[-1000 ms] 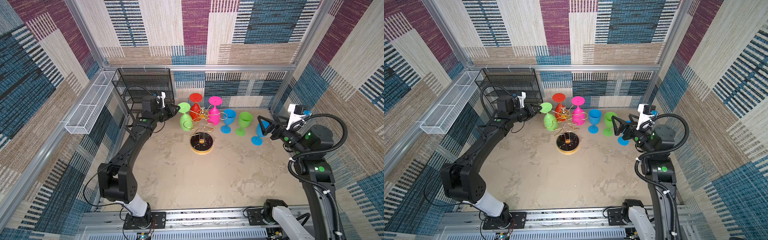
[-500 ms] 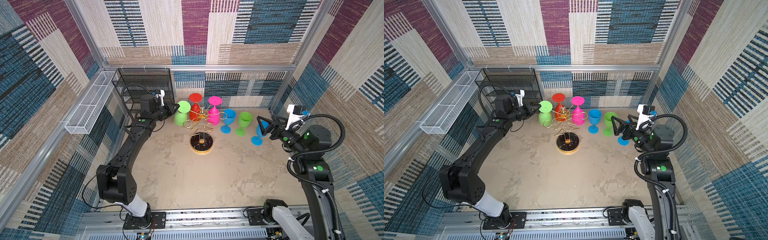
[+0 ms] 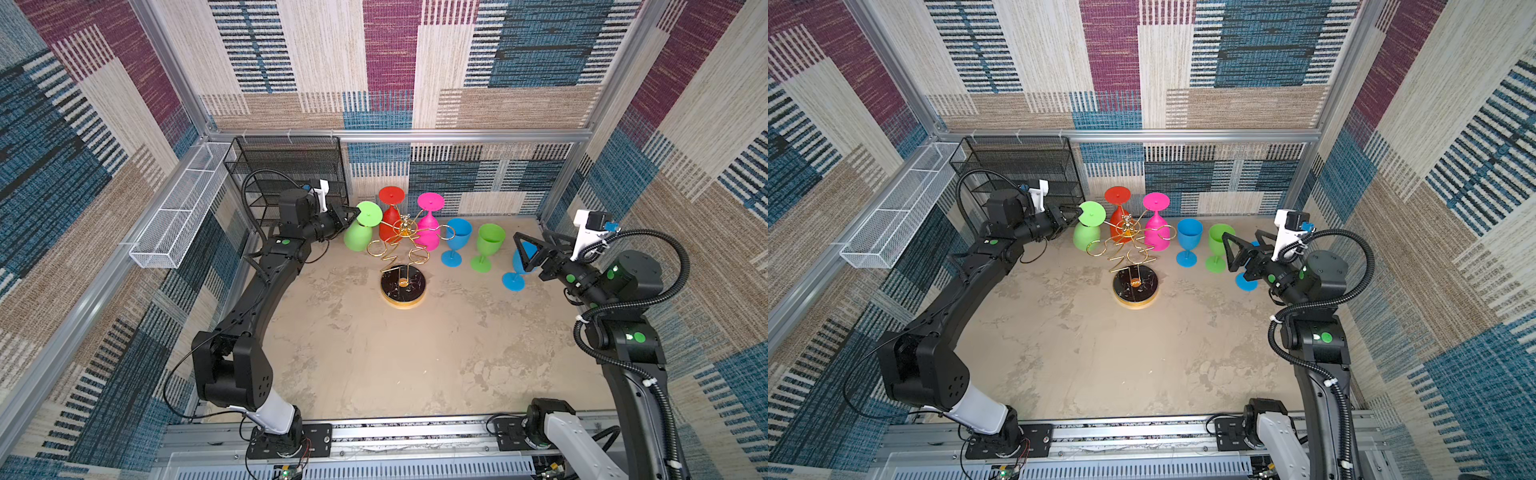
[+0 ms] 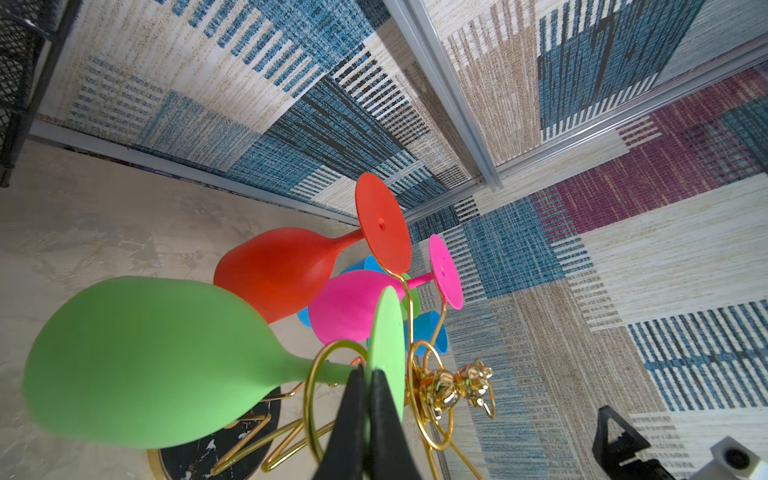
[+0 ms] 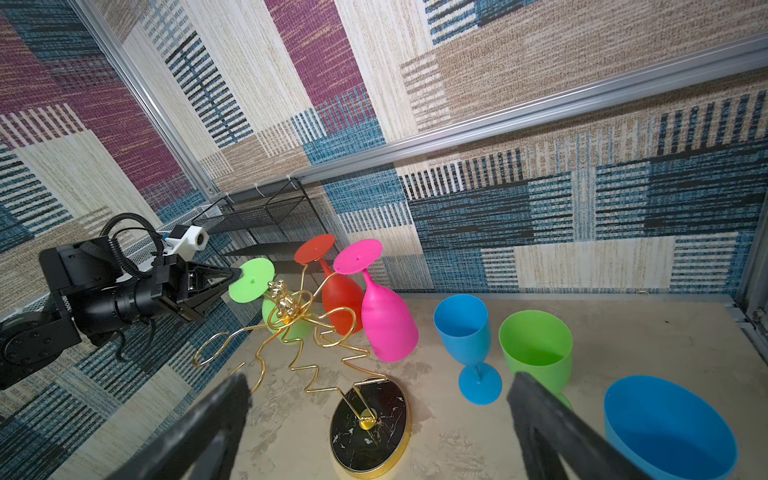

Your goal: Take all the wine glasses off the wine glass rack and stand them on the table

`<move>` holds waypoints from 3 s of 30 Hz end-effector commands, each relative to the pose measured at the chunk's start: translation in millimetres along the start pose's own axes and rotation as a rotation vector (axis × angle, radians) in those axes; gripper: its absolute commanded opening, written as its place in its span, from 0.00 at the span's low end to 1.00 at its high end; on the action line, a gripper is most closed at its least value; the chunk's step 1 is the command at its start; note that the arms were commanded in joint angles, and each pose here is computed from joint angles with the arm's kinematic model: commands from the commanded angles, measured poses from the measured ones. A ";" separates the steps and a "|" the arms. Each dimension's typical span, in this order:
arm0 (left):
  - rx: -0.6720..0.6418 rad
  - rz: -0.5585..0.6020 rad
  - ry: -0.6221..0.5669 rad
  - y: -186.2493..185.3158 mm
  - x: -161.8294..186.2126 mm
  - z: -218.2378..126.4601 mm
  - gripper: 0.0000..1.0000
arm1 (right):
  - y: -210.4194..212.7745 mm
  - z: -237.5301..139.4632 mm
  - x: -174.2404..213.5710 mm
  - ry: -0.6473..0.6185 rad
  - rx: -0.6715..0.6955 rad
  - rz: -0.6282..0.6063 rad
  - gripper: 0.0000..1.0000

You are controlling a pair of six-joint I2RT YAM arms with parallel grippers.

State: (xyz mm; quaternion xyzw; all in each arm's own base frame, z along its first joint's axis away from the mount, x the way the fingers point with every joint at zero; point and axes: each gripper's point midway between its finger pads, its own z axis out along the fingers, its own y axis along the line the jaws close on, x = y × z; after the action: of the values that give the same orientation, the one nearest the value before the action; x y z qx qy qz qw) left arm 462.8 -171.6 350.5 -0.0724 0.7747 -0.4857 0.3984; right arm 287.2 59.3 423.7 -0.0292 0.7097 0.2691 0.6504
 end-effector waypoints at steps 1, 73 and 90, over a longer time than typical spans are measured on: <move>0.075 -0.020 -0.010 -18.8 -6.3 -3.4 0.00 | 5.3 -1.2 -6.7 -0.025 -0.021 -0.008 0.99; 0.123 -0.129 -0.255 6.2 -69.9 -52.2 0.00 | 9.5 -6.1 -9.7 -0.032 -0.023 -0.008 0.99; 0.326 -0.039 -0.302 -109.8 -81.4 -163.0 0.00 | 32.9 11.4 -22.2 -0.021 -0.170 -0.050 0.99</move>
State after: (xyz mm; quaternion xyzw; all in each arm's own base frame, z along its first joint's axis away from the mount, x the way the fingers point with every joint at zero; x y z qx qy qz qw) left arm 394.2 -65.6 492.7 -0.1295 0.6291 -0.5766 0.5049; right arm 291.4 75.5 434.9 -0.0669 0.7034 0.2989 0.6414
